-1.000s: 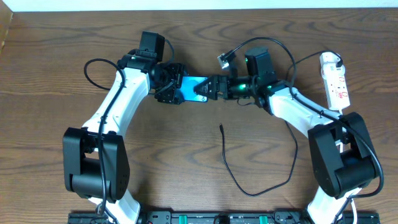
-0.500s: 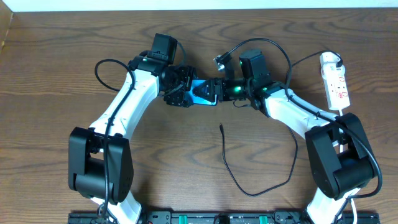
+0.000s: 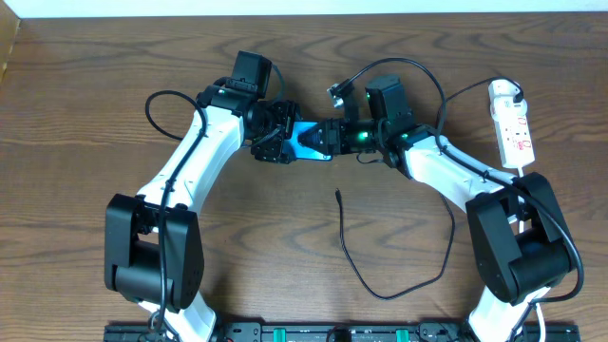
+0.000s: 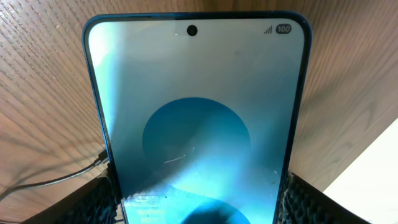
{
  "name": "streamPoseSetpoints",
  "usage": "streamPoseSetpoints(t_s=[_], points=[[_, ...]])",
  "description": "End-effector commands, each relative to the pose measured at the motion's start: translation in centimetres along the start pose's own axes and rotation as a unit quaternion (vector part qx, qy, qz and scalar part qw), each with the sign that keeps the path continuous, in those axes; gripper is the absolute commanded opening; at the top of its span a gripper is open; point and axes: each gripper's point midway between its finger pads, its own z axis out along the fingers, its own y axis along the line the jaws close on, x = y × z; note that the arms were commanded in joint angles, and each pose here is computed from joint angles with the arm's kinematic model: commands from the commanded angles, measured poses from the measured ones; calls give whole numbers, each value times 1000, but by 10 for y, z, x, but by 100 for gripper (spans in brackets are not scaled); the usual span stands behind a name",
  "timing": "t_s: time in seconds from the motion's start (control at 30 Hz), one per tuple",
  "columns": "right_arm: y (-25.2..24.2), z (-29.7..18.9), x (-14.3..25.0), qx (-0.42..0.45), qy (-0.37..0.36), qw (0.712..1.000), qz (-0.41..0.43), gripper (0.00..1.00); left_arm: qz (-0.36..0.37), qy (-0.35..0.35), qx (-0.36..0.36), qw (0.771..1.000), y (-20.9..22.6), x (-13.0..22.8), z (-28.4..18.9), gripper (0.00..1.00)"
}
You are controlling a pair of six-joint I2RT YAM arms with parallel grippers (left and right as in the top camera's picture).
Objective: Plug charger to phone and switch on socket
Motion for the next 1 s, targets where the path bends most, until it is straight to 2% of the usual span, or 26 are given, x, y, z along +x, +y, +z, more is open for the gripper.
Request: streamPoseSetpoints(t_s=[0.0,0.07,0.23,0.27,0.5,0.7,0.73,0.77,0.8,0.87,0.9,0.97], points=[[6,1,-3,-4,-1,1000,-12,31,2,1,10,1000,-3,4,-7,7],[6,1,-2,-4,-1,1000,-12,26,2,1,10,1000,-3,4,-7,7],[7,2,-1,-4,1,1000,-13,23,2,1,10,1000,-3,4,-7,7],[7,2,-1,-4,1,1000,-13,16,2,1,10,1000,-3,4,-7,7],[7,2,-1,-4,1,1000,-13,1,2,0,10,1000,-3,4,-7,8],[5,0,-3,-3,-2,1000,-12,1,3,0,10,1000,-3,4,-7,8],[4,-1,-4,-3,-3,1000,-11,1,3,0,10,1000,-3,4,-7,17],[3,-2,-6,-2,-5,1000,-10,1,3,1,10,1000,-3,4,-7,42],[1,-4,-8,0,-8,1000,-8,1,7,1,10,1000,-4,4,-7,57],[-5,-10,-13,4,-16,1000,-4,1,20,2,16,1000,-6,2,-8,79],[-8,-14,-16,7,-21,1000,-1,1,26,4,19,999,-8,2,-8,85],[-17,-23,-24,12,-33,999,10,1,28,11,23,999,-9,3,-10,86]])
